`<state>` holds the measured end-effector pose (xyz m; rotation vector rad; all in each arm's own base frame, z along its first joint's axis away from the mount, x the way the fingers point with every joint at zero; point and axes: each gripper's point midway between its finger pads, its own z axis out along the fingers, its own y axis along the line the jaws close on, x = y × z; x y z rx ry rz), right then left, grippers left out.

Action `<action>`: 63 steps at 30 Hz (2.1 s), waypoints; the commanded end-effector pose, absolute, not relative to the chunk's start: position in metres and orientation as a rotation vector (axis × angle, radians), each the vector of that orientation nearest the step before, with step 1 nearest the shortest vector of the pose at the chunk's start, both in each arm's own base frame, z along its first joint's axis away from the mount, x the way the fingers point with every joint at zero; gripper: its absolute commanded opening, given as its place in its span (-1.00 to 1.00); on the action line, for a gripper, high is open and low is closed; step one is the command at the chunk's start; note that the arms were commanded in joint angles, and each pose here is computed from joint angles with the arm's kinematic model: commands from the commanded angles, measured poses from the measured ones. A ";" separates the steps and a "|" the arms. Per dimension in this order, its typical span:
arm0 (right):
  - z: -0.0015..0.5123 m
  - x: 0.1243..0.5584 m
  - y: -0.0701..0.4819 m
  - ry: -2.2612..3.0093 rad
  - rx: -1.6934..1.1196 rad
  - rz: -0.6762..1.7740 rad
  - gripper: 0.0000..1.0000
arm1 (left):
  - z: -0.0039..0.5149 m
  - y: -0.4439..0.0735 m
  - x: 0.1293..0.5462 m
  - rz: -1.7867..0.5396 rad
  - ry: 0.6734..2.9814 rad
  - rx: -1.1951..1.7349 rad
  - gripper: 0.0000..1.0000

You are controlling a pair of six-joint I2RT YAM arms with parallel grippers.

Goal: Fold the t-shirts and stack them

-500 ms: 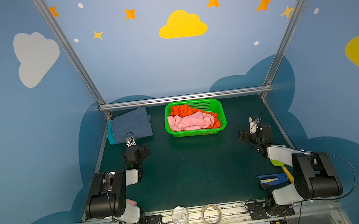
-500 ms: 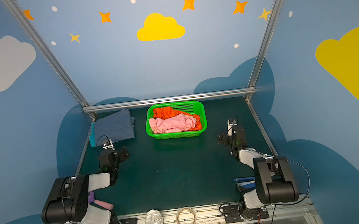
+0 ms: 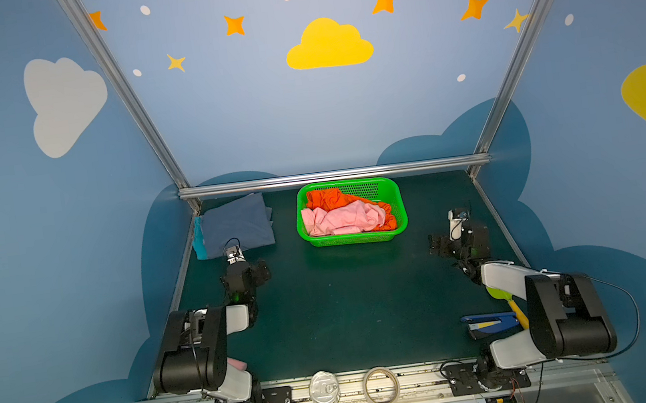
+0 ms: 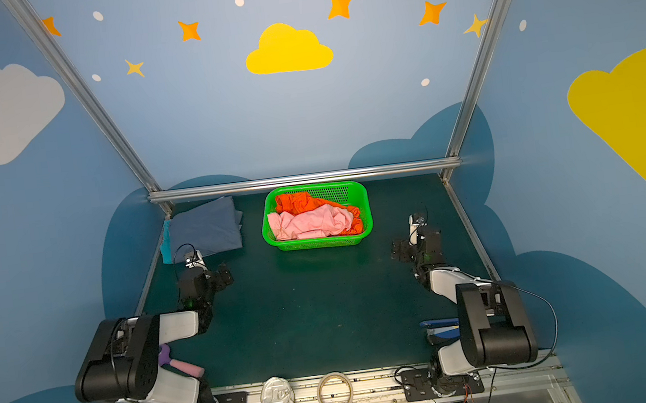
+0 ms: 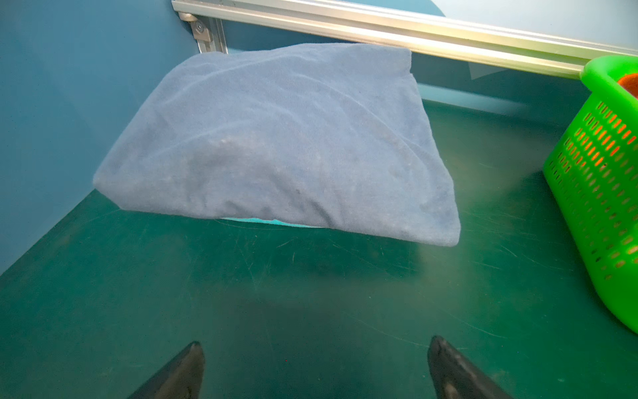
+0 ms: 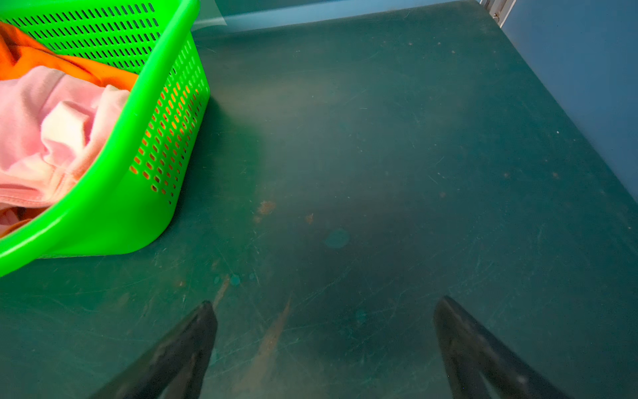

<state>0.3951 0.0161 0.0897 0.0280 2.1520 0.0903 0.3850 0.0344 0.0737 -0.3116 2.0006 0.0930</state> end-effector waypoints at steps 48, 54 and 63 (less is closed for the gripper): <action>0.187 0.380 0.037 2.115 -0.016 -0.101 0.97 | 0.146 0.045 0.389 0.168 2.015 -0.490 1.00; 0.205 0.398 0.108 2.167 -0.210 0.143 0.95 | 0.187 0.097 0.307 0.342 1.885 -1.295 1.00; 0.187 0.447 0.257 2.282 -0.577 0.532 0.56 | 0.208 0.060 0.303 -0.076 1.919 -1.218 0.88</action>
